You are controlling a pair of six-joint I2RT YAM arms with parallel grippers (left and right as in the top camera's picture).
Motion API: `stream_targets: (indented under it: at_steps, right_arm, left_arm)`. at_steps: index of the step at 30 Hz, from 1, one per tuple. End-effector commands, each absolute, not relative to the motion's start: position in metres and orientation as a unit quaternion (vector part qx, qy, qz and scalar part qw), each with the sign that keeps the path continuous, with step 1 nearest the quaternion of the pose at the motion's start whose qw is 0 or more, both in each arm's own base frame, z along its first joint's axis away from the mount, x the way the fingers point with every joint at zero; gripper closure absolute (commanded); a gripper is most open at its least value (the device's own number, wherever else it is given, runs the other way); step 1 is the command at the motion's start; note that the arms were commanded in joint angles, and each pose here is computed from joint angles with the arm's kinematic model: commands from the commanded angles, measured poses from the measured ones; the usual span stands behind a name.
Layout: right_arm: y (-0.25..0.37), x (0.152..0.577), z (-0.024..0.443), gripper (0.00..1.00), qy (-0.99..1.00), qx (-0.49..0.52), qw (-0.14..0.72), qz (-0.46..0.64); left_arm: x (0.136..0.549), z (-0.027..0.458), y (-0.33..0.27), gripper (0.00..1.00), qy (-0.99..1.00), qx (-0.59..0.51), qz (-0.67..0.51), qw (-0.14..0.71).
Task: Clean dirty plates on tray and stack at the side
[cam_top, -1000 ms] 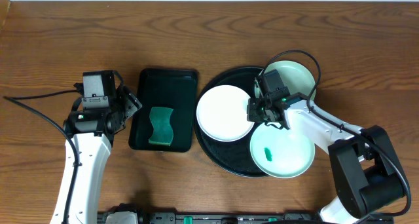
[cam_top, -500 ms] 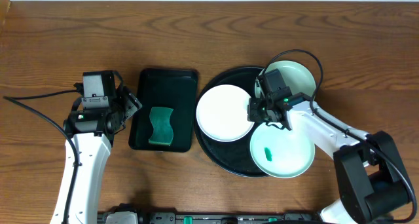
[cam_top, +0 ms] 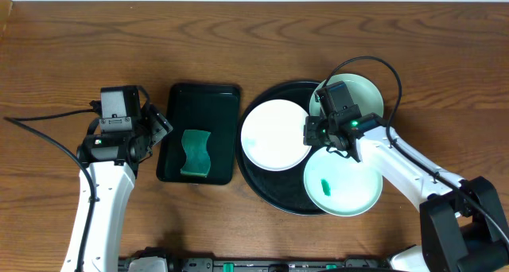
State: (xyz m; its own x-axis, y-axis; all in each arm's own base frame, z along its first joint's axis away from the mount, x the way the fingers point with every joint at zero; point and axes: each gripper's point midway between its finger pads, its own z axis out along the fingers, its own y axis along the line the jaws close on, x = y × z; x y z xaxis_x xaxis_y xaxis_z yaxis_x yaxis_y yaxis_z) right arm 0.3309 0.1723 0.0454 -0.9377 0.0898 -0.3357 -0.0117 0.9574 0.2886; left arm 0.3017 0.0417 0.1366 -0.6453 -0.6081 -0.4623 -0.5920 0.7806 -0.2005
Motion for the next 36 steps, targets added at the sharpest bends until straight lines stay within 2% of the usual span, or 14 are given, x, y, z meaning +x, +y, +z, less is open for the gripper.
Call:
stream_targets:
  at_steps: [1,12,18,25,36]
  right_arm:
    - [0.172,0.329,0.050,0.99,0.972,0.037,0.178,0.146]
    - [0.178,0.325,0.053,0.99,0.970,0.078,0.156,0.170]
    - [0.193,0.330,0.070,0.99,0.960,0.095,0.141,0.224]
    - [0.202,0.344,0.094,0.99,0.948,0.092,0.146,0.268]
    - [0.202,0.361,0.108,0.98,0.942,0.115,0.178,0.259]
  left_arm:
    - [0.305,0.145,0.044,0.18,0.902,-0.337,-0.017,0.271]
    - [0.305,0.145,0.044,0.18,0.902,-0.336,-0.017,0.271]
    - [0.305,0.145,0.044,0.18,0.902,-0.337,-0.017,0.271]
    - [0.305,0.145,0.044,0.18,0.902,-0.337,-0.017,0.271]
    - [0.305,0.145,0.044,0.18,0.902,-0.336,-0.017,0.271]
